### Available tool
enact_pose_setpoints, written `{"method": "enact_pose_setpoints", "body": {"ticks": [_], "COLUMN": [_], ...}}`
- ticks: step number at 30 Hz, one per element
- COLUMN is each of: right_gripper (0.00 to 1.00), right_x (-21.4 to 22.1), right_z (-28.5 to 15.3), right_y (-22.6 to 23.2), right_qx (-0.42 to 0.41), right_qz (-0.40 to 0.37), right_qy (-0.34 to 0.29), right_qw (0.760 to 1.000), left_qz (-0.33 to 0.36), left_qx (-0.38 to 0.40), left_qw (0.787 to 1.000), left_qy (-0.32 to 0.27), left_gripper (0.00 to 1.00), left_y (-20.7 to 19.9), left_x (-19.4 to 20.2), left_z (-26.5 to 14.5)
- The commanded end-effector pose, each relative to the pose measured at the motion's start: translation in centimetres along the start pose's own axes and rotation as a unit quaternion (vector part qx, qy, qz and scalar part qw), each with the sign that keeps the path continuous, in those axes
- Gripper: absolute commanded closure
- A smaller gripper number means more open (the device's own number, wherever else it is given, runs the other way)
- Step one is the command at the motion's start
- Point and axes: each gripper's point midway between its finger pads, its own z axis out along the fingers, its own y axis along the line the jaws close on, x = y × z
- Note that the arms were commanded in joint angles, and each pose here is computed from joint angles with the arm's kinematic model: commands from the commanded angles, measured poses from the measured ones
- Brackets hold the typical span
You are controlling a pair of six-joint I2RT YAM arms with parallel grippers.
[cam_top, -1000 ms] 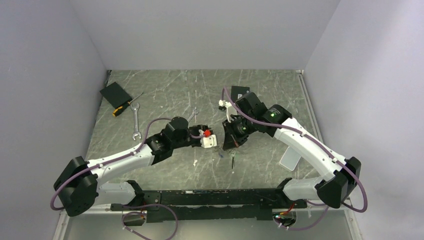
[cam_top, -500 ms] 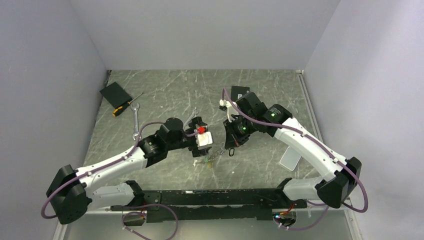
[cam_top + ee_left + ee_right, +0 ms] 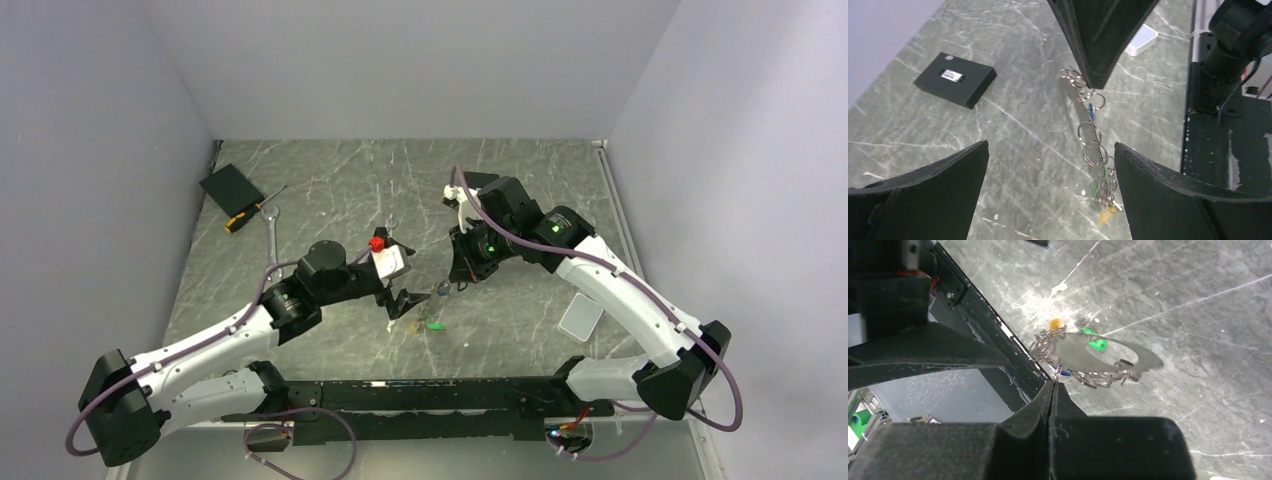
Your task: Put the keys on the keyring
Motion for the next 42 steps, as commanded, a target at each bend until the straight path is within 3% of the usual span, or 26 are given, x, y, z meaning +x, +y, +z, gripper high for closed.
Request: {"method": "enact_pose_setpoints", "body": {"ticks": [1,12,24,27,32,37,42], "right_gripper": [1.00,1.00,1.00,1.00,1.00,1.00,1.00], "right_x": [-3.9,-4.7,-5.7,-5.7,-5.5,-5.4,-5.4], "right_z": [-2.3,-2.8,-3.0,-3.1,-3.1,-3.2,-3.2], "right_y": [1.4,1.8,1.5,1.6,1.4,1.5,1.4], "right_qx": [-0.009,-0.012,0.000,-0.001,0.002,0.001,0.005], "right_qz": [-0.023,-0.024,-0.012,-0.014,-0.015,-0.016,-0.016], "right_qy": [-0.086,-0.104,-0.130,-0.131,-0.128,-0.129,-0.132], "right_qw": [0.996,0.994,0.991,0.991,0.992,0.992,0.991], "left_qz": [-0.038,-0.048,-0.023,-0.017,-0.012,-0.008,-0.004], "left_qx": [0.030,0.030,-0.004,-0.006,-0.017,-0.033,-0.033], "left_qw": [0.997,0.992,0.994,0.995,0.996,0.996,0.996], "left_qy": [-0.063,-0.113,-0.105,-0.095,-0.086,-0.084,-0.078], "left_gripper": [0.01,0.00,0.02,0.23,0.71,0.99,1.00], "left_y": [-1.3,-1.0,-1.3,-1.3,-0.8,-0.3,-0.3], "left_x": [-1.5,-2.5,-2.1,-1.8,-1.8,-1.8,-1.6], "left_z": [0.8,4.0,6.1,6.4,6.5,6.2,6.1]}}
